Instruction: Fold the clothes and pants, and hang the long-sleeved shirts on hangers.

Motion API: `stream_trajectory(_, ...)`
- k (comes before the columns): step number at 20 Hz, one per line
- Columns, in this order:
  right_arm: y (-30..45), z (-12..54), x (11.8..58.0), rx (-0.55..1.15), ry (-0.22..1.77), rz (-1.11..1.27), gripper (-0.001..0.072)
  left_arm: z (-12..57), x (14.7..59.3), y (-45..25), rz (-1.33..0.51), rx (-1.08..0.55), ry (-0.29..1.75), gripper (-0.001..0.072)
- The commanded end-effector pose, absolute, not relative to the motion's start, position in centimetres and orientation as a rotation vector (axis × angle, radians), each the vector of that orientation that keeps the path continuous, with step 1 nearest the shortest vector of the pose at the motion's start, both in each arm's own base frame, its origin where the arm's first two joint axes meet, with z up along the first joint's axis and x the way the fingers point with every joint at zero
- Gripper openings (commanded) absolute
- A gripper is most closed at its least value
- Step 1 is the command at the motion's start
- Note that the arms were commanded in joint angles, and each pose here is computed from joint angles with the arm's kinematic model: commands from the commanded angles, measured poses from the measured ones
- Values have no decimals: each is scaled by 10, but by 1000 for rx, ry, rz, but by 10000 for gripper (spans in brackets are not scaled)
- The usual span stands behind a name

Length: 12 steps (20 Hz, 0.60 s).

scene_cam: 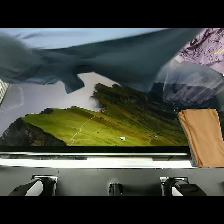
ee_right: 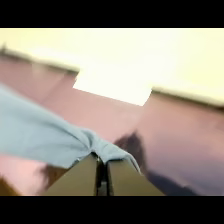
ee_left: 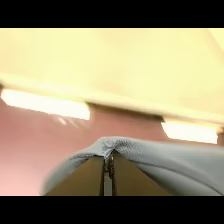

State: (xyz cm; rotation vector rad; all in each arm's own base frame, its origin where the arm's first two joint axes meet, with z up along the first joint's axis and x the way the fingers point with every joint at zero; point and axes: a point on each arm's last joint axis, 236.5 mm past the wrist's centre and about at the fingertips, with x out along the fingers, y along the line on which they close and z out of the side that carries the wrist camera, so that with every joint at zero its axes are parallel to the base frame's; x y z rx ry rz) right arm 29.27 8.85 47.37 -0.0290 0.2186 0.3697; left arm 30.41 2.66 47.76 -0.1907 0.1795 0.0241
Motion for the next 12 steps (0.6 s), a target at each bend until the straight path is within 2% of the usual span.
stream_trajectory(1, 61, 516, 214, 18, 69, 266, 29, 496, 218, 45, 218, -177, 73, 12)
stream_trajectory(3, 58, 515, 210, 42, 73, 253, 29, 492, 201, 51, 268, -195, 57, 12)
stream_trajectory(6, 61, 488, 248, 63, 189, 249, 30, 476, 222, 56, 262, -206, 118, 12)
stream_trajectory(9, 66, 414, 322, 76, 438, 243, 30, 420, 290, 52, 151, -168, 321, 12)
stream_trajectory(12, 70, 313, 398, 82, 709, 233, 30, 317, 374, 54, 24, -199, 605, 13)
